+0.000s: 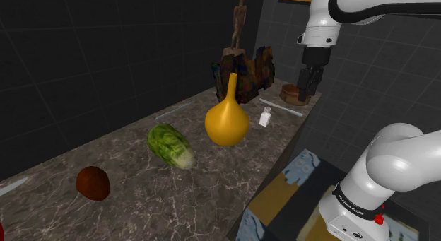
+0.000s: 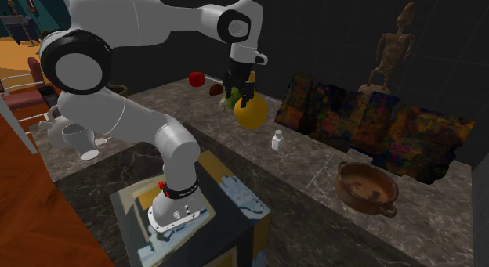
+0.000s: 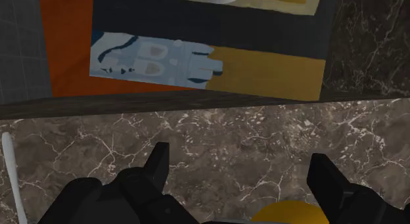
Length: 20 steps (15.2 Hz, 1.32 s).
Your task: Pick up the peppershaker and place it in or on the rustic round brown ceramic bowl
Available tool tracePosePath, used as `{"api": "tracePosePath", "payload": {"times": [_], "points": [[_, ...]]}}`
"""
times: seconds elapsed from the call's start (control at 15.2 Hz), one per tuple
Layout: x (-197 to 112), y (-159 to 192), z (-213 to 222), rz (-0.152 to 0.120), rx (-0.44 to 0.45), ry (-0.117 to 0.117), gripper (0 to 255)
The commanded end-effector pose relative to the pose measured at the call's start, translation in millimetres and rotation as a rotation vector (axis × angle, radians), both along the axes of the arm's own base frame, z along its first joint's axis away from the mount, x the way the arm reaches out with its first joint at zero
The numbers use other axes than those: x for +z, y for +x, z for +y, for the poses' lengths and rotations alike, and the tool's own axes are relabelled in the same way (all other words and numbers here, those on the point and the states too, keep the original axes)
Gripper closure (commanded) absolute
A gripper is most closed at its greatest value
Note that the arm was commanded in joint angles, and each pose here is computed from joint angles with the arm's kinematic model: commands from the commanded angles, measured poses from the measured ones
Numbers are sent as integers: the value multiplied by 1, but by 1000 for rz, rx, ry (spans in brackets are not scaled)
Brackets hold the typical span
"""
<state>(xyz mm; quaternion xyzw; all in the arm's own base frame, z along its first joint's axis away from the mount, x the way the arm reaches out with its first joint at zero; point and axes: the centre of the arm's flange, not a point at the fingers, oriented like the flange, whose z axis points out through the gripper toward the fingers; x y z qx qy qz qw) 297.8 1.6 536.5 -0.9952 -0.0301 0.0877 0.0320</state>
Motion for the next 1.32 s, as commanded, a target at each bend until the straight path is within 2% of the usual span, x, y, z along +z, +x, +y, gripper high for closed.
{"api": "tracePosePath", "payload": {"times": [0.0,1.25], "points": [[0,0,0,0,0,0,0],[-155,183,-67,16,-83,-98,0]]}}
